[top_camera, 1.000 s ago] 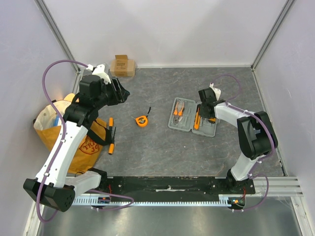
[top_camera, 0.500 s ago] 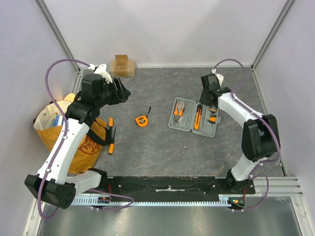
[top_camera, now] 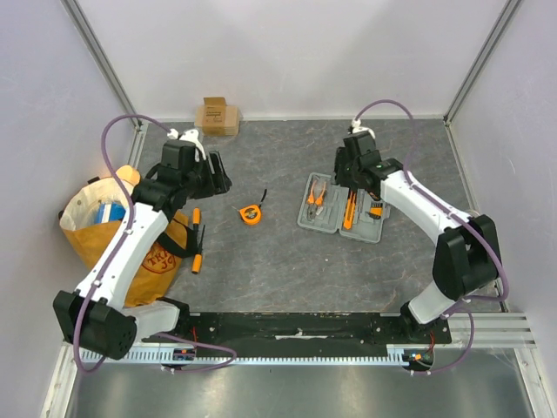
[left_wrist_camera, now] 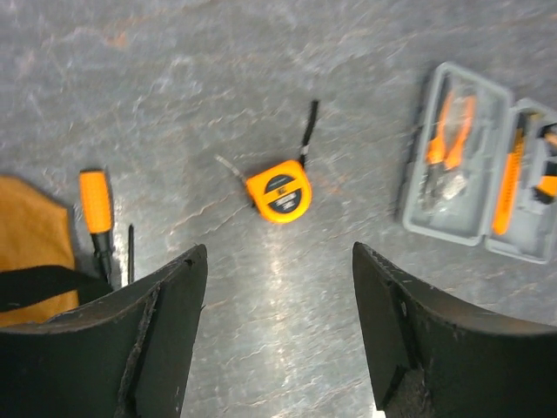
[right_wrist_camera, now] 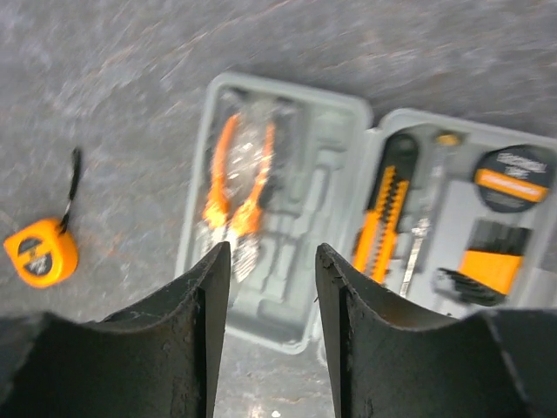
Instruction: Pack the tool kit
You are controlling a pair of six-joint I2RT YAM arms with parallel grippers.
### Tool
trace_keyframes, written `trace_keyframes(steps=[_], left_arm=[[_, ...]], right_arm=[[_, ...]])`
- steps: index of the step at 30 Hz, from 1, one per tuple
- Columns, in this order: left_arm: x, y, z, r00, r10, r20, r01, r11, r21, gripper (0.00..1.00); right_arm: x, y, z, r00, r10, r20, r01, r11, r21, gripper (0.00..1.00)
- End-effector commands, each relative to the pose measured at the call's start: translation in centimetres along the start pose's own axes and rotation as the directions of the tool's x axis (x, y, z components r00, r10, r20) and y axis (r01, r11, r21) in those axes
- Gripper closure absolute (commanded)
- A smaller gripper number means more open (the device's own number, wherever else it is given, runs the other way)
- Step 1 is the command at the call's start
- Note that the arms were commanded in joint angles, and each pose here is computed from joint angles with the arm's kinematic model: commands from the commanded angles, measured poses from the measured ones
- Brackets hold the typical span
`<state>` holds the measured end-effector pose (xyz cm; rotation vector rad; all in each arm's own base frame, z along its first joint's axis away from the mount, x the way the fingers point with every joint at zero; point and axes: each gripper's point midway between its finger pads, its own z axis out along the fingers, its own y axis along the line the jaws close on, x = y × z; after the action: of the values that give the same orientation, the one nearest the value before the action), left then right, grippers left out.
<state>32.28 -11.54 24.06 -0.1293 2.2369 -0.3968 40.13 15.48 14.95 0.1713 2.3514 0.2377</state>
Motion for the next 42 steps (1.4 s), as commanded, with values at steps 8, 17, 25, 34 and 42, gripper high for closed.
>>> trace_keyframes(steps=[8,17,25,34,42], left_arm=[[11.5,9.3,4.1,0.936,-0.13,-0.326,-0.028,0.899,-0.437,0.4],[16.2,13.1,5.5,0.887,-0.145,-0.438,-0.138,0.823,-0.55,0.54],[18.8,14.3,7.1,0.804,-0.144,-0.577,-0.234,0.816,-0.529,0.68],[16.2,14.3,6.4,0.845,-0.102,-0.524,-0.242,0.802,-0.547,0.6],[15.1,14.8,5.1,0.86,-0.091,-0.502,-0.259,0.771,-0.583,0.55]], right_arm=[[2.3,4.9,-0.1,0.998,-0.06,-0.006,0.059,0.991,-0.118,0.51],[3.0,3.9,0.1,0.997,-0.07,-0.012,0.069,0.994,-0.082,0.53],[3.7,3.1,0.2,0.997,-0.078,-0.019,0.077,0.995,-0.056,0.54],[4.5,2.6,0.6,0.996,-0.085,-0.036,0.083,0.996,-0.04,0.55],[4.9,2.2,1.0,0.995,-0.09,-0.047,0.089,0.996,-0.029,0.55]])
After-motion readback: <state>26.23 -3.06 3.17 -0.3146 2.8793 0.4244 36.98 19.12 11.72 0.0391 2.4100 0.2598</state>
